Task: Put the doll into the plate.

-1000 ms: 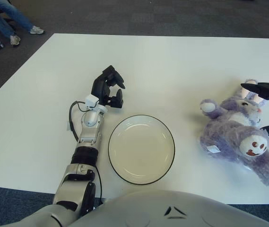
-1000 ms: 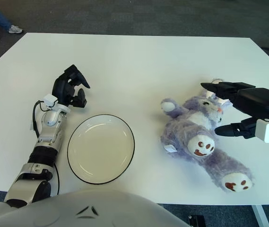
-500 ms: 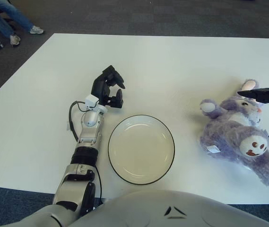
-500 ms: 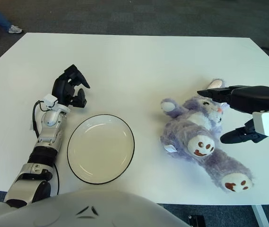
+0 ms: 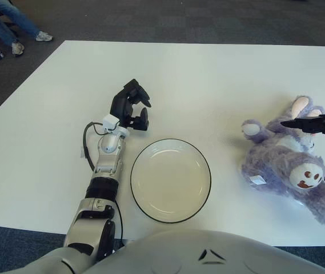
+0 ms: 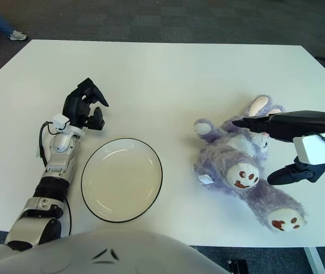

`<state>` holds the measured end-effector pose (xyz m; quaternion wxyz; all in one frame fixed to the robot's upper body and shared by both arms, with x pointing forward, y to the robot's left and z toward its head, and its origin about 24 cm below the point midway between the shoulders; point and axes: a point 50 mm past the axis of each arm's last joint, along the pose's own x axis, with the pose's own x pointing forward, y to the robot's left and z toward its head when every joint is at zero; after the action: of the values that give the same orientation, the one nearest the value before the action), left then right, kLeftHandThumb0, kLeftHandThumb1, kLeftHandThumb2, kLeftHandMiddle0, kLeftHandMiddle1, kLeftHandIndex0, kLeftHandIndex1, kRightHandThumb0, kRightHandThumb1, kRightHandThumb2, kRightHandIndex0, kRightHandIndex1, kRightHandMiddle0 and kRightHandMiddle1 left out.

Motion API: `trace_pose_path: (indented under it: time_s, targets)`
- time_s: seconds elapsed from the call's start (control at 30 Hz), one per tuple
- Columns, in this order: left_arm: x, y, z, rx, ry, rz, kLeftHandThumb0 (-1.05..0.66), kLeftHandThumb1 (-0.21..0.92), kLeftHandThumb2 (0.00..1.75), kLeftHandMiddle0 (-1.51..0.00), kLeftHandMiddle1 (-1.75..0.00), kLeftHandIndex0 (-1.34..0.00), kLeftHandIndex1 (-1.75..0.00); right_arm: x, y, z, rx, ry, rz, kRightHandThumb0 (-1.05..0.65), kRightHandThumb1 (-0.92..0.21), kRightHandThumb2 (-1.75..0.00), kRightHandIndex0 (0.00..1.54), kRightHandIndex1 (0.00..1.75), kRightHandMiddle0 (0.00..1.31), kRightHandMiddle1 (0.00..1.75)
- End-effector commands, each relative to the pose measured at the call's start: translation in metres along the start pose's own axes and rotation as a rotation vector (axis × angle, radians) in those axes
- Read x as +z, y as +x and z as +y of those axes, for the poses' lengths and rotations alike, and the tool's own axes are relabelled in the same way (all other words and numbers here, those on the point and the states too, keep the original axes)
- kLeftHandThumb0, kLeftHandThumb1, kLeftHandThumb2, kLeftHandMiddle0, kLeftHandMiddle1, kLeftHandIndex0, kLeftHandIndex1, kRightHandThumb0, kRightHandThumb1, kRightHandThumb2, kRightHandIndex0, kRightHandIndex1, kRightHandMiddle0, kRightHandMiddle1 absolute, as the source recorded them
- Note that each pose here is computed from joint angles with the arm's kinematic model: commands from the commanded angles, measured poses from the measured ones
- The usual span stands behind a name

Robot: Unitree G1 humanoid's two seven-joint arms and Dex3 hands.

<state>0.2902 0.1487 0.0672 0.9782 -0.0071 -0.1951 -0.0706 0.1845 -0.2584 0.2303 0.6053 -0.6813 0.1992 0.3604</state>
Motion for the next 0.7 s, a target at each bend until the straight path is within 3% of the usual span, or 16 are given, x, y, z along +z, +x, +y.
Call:
trace_pose_path:
  time_s: [0.0, 0.1, 0.47, 0.67]
  targets:
    - [-0.021, -0.026, 0.003, 0.024, -0.002, 0.103, -0.01, 0.13, 1.53, -0.64, -1.75, -0.63, -1.75, 0.004, 0.005, -0.001, 0.052, -0.034, 0.004, -0.56, -0.51, -0.80, 0.00, 0.00, 0.00, 0.00]
    - [-0.021, -0.026, 0.003, 0.023, 0.001, 0.100, -0.01, 0.13, 1.54, -0.64, -1.75, -0.63, -1.75, 0.007, 0.026, 0.010, 0.072, -0.050, -0.003, -0.58, -0.49, -0.79, 0.00, 0.00, 0.00, 0.00]
    - [-0.020, -0.026, 0.002, 0.031, 0.037, 0.073, -0.01, 0.12, 1.54, -0.64, -1.75, -0.63, -1.75, 0.007, 0.026, 0.009, 0.032, -0.054, -0.026, -0.51, -0.46, -0.80, 0.00, 0.00, 0.00, 0.00]
    - [-0.019, -0.027, 0.001, 0.034, 0.058, 0.065, -0.01, 0.12, 1.55, -0.65, -1.75, -0.64, -1.75, 0.006, 0.028, 0.011, 0.011, -0.029, -0.060, -0.59, -0.54, -0.77, 0.00, 0.00, 0.00, 0.00]
